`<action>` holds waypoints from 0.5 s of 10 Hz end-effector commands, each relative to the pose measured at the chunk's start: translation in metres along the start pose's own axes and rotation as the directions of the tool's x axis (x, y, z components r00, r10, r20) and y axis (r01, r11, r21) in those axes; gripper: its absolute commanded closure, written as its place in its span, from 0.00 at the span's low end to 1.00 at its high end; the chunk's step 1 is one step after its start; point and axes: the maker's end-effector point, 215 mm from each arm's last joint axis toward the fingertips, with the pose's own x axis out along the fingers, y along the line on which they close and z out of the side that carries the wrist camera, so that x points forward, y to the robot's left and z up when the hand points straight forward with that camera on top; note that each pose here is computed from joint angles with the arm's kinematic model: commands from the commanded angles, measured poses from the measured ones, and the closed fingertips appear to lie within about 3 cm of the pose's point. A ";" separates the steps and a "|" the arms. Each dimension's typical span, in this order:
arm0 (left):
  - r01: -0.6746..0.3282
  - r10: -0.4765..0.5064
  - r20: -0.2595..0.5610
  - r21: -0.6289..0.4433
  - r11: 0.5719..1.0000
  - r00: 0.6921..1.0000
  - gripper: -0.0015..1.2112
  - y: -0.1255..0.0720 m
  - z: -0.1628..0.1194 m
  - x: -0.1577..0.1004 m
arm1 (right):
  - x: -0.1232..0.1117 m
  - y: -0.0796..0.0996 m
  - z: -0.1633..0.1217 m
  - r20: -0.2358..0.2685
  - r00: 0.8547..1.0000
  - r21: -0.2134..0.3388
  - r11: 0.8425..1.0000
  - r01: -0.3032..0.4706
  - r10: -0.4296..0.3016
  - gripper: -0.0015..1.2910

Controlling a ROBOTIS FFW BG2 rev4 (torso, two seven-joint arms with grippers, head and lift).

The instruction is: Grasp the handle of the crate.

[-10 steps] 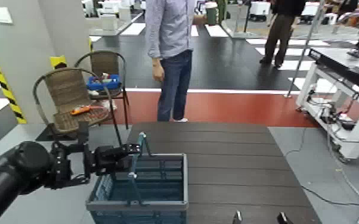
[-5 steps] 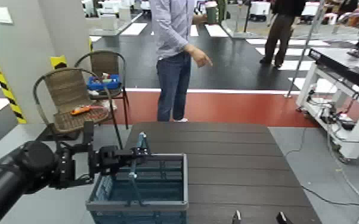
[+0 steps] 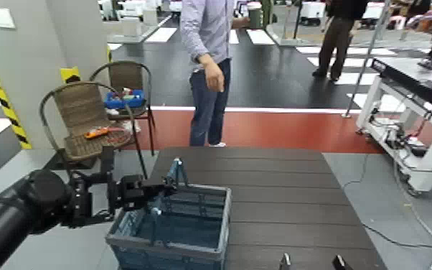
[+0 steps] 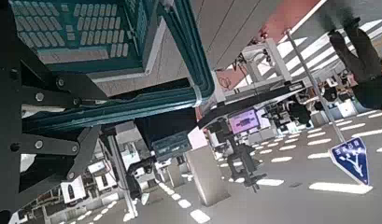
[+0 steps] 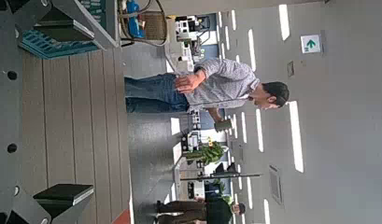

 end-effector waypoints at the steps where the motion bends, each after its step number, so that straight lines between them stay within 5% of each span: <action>1: 0.012 -0.012 -0.003 -0.001 1.000 1.000 0.98 -0.003 -0.003 0.001 | -0.001 -0.001 0.000 0.000 1.000 0.000 1.000 0.003 -0.003 0.12; 5: 0.055 -0.055 -0.004 0.011 0.998 0.999 0.98 -0.018 -0.008 0.005 | -0.002 -0.003 0.000 -0.002 1.000 0.001 1.000 0.008 -0.008 0.11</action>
